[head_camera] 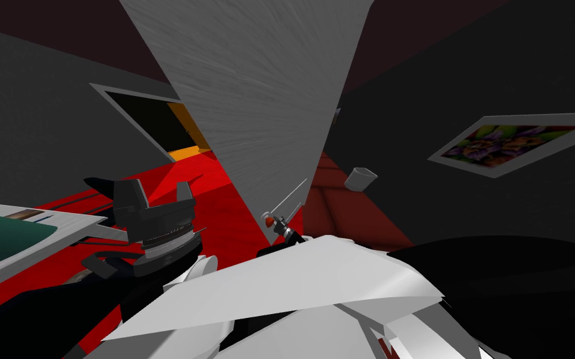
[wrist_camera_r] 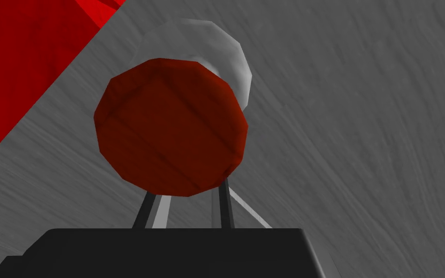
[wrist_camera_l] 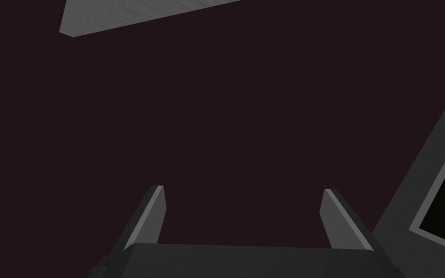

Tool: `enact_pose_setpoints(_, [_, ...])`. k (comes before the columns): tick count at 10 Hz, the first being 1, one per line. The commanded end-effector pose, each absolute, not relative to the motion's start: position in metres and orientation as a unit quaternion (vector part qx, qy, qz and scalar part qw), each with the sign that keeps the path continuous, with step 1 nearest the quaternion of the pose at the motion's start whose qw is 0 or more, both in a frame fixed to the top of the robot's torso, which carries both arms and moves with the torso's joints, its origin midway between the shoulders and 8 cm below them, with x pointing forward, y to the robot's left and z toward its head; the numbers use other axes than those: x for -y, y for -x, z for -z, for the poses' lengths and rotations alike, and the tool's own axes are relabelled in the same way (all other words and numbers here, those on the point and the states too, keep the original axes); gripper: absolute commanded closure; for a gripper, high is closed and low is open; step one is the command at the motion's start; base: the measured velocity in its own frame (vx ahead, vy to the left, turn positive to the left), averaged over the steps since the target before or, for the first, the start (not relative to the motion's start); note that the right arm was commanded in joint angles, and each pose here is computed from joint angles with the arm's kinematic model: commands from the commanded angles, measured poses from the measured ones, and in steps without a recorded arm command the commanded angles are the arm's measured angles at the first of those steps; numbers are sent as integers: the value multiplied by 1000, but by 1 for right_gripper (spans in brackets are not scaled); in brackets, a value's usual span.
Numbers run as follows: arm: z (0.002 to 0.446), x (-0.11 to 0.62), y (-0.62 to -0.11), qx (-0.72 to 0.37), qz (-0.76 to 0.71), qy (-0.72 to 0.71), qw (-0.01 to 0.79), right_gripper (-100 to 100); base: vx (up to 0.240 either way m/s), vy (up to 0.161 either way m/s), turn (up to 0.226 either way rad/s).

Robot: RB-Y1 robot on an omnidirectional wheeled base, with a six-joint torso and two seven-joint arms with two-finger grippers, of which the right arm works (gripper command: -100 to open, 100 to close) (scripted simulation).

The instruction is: Push the door open

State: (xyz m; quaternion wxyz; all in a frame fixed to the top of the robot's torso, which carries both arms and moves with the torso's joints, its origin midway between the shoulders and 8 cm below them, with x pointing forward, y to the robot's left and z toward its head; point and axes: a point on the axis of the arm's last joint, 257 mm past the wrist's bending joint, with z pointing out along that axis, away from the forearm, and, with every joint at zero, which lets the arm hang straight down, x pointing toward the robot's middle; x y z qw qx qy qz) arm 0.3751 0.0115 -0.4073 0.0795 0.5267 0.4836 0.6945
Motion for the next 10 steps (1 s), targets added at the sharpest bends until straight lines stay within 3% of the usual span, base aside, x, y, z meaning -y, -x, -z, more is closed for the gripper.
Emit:
enact_pose_setpoints(1, [388, -22, -380, -472, -711, -516, 75, 100, 0, 0, 0])
enact_pose_setpoints(10, [389, -27, -381, -415, -713, -564, 9, 100, 16, 24, -23])
